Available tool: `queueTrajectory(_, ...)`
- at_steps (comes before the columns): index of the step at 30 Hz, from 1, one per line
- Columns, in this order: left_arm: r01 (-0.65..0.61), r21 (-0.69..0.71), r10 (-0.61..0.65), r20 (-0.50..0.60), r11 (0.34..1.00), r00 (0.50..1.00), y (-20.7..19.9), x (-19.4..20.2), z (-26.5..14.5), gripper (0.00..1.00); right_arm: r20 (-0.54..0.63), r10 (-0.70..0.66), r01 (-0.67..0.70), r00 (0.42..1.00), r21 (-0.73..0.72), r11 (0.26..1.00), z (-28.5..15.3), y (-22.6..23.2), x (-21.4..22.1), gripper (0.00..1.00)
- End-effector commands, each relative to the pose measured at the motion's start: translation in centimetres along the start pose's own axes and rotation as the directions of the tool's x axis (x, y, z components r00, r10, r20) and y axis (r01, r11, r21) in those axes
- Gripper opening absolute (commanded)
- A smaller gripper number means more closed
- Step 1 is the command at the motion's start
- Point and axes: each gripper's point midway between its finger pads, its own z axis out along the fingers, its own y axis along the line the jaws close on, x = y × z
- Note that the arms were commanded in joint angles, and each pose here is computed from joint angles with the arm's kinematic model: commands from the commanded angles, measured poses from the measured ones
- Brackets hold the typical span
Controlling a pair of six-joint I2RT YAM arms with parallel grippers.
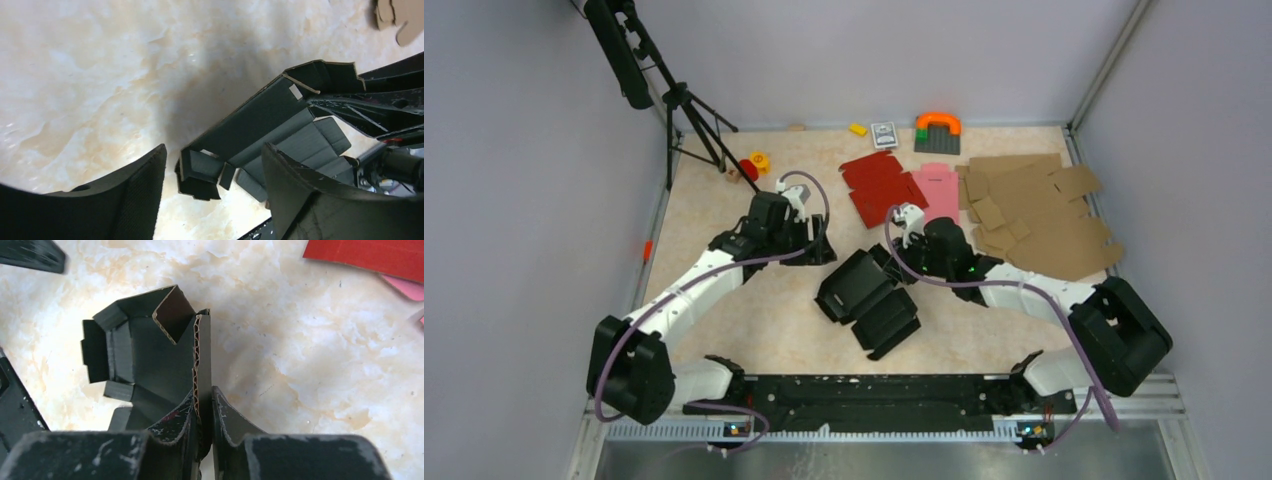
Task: Fold the paper box
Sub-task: Fold the paper box at the center of the board.
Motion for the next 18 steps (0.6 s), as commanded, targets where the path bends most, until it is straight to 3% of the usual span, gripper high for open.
queueTrajectory(1, -0.080, 0.179, 0.082, -0.007, 0.981, 0.997, -2.8, -0.5, 1.2, 0.67, 0.107, -0.103, 0.109, 0.989, -0.051, 0.993, -1.2, 1.3, -2.6, 0.11)
queueTrajectory(7, -0.082, 0.231, 0.086, -0.009, 0.969, 0.996, -3.2, 0.3, 1.7, 0.59, 0.108, -0.098, 0.107, 0.989, -0.072, 0.992, -1.2, 1.7, -2.6, 0.10)
queueTrajectory(18, -0.142, 0.153, 0.140, 0.024, 0.978, 0.990, -2.3, 1.6, 4.6, 0.49, 0.117, -0.088, 0.100, 0.989, -0.109, 0.989, -0.4, 2.1, -2.4, 0.09)
